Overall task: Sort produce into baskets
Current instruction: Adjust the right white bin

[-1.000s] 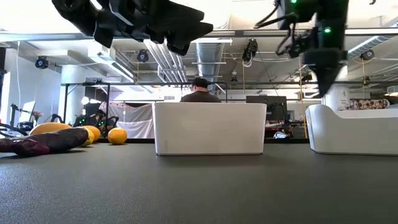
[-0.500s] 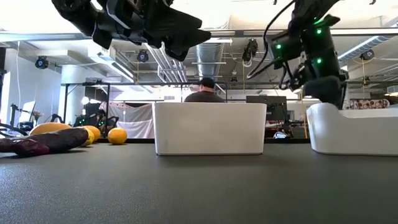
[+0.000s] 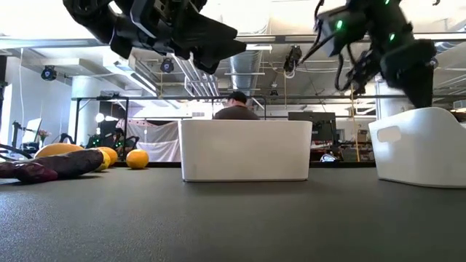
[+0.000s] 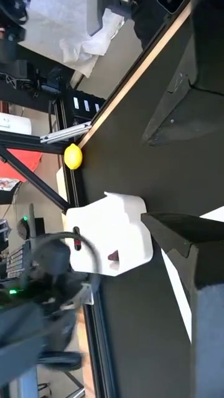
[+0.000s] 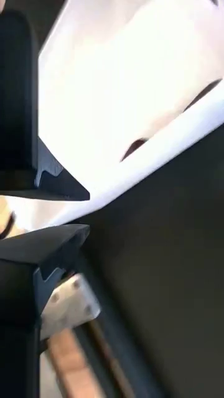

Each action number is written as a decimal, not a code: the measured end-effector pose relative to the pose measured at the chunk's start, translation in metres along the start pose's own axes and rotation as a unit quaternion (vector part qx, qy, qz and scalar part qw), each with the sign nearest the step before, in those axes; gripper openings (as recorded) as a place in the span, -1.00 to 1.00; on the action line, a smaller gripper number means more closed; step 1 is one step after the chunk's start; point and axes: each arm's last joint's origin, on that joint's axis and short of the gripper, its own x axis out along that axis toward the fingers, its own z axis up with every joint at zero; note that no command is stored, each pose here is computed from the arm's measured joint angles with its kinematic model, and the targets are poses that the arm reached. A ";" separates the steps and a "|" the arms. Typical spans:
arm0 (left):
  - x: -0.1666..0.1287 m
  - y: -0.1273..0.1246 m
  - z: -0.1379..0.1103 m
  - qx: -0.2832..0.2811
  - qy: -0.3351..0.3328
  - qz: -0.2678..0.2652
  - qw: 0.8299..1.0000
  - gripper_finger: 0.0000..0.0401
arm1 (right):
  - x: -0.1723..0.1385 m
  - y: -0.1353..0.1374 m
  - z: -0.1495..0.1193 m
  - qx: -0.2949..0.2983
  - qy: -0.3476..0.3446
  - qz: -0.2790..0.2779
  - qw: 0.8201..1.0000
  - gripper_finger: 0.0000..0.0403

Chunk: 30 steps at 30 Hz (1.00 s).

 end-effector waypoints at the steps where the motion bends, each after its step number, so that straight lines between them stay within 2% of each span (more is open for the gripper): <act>1: -0.001 0.001 0.001 0.001 -0.001 0.002 1.000 -0.17 | -0.006 -0.001 -0.004 0.006 -0.006 -0.005 1.000 -0.70; 6: -0.008 0.001 0.003 0.014 0.013 0.005 1.000 -0.17 | -0.024 -0.004 -0.020 0.046 -0.045 0.025 0.998 -0.80; 11: -0.019 -0.002 0.011 0.019 0.021 0.003 1.000 -0.17 | -0.019 -0.002 -0.033 0.059 -0.039 0.061 0.996 -0.91; 17: -0.037 -0.008 0.019 0.011 0.043 0.001 0.999 -0.17 | 0.001 0.009 -0.027 0.067 -0.037 0.088 0.993 -0.95; 22: -0.050 -0.014 0.010 0.011 0.057 -0.002 0.998 -0.17 | 0.015 0.019 -0.015 0.059 -0.029 0.121 0.990 -0.95; 27: -0.059 -0.018 -0.002 0.063 0.054 -0.004 0.997 -0.17 | 0.023 0.018 -0.006 0.049 -0.028 0.060 0.997 -0.95; 30: -0.062 -0.019 -0.008 0.092 0.050 -0.002 0.995 -0.17 | 0.021 0.013 0.000 0.054 -0.023 0.043 0.997 -0.94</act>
